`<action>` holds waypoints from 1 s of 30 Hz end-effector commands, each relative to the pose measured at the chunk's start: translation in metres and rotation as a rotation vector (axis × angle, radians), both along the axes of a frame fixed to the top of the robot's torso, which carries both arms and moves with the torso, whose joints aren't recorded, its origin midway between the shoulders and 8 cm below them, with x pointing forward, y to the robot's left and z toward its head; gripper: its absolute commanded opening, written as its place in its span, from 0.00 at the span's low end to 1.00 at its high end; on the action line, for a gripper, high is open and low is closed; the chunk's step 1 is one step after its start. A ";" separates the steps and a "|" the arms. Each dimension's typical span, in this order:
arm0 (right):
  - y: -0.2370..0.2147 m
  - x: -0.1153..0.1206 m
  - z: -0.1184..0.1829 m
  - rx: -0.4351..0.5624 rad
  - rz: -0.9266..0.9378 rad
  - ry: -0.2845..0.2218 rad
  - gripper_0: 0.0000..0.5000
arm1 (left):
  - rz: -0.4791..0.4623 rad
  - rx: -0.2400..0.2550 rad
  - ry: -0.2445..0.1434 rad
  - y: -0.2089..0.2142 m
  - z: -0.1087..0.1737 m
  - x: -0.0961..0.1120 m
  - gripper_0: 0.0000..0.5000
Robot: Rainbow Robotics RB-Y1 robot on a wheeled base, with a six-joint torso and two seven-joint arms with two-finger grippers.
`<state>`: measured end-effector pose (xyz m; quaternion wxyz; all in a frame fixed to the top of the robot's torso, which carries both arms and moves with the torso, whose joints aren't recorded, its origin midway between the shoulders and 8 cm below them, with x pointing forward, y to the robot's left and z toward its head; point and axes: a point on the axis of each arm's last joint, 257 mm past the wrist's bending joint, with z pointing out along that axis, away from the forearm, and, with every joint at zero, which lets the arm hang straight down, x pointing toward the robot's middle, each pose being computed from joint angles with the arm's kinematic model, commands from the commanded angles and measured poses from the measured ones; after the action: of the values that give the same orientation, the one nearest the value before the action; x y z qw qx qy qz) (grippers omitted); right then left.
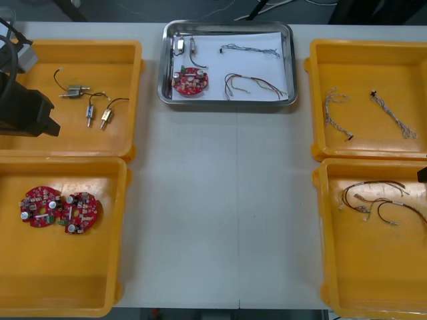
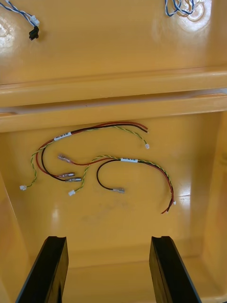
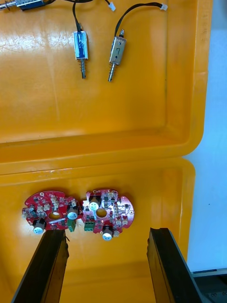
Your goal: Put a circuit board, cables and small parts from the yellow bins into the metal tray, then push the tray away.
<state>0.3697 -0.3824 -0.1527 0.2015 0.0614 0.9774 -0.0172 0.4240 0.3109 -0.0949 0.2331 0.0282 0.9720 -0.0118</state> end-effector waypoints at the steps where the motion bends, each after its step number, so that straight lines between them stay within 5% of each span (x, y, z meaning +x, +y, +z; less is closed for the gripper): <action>1: -0.013 0.003 0.013 -0.027 -0.007 -0.037 1.00 | -0.032 0.069 -0.033 0.018 0.014 -0.002 1.00; 30: -0.013 0.003 0.013 -0.027 -0.007 -0.037 1.00 | -0.032 0.069 -0.033 0.018 0.014 -0.002 1.00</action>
<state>0.3697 -0.3824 -0.1527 0.2016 0.0614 0.9774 -0.0172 0.4240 0.3109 -0.0949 0.2331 0.0282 0.9720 -0.0118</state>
